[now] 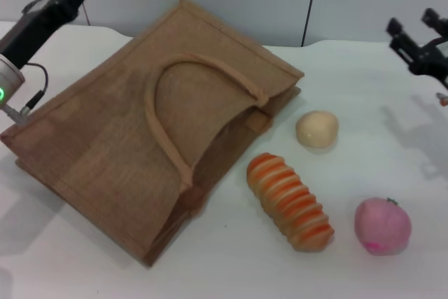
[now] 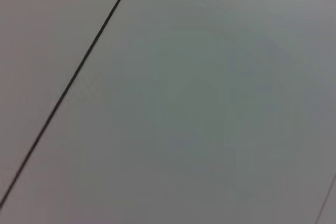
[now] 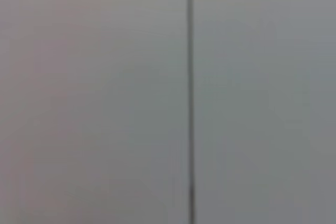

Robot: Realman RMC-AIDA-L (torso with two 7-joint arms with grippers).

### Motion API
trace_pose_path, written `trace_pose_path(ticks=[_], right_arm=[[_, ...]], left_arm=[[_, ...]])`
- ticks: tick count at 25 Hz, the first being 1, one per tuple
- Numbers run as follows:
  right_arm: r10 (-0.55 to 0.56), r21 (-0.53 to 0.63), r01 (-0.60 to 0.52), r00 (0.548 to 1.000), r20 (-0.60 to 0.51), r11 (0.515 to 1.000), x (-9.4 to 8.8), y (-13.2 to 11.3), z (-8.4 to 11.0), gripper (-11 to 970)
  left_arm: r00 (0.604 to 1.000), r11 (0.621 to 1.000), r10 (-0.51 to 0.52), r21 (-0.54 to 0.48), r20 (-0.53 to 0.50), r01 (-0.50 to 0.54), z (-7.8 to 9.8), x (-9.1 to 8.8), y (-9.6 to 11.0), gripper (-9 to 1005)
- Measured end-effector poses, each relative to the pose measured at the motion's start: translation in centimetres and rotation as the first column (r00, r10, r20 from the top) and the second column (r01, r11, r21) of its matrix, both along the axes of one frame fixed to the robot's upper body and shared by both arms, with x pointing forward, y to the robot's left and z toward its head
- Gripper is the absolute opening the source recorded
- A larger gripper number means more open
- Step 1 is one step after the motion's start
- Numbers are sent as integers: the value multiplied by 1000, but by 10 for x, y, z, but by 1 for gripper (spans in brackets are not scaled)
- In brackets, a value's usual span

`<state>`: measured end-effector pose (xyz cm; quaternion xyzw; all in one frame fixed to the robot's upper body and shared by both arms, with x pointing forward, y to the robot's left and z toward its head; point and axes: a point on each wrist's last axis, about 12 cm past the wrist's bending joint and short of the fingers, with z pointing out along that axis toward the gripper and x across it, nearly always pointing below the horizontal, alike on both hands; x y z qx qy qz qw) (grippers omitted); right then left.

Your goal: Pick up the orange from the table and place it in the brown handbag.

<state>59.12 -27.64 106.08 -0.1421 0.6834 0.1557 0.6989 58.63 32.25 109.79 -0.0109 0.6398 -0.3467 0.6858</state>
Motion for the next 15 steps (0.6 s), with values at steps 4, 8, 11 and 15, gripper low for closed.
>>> trace_pose_path(ticks=[4, 8, 11, 15], right_arm=[[-77, 22, 76, 997, 6, 997, -4, -10, -2, 704], [-129, 27, 129, 992, 11, 991, -5, -17, -4, 704], [-152, 37, 152, 988, 7, 988, -5, -19, -4, 704], [-201, 63, 200, 980, 2, 978, -8, -26, -6, 701]], left_arm=[[998, 995, 56, 78, -20, -55, -9, 4, -4, 355], [991, 983, 126, 135, -40, -120, -18, 7, -5, 353], [980, 967, 194, 179, -47, -183, -24, 9, -3, 351], [963, 944, 266, 210, -33, -254, -28, 9, -1, 349]])
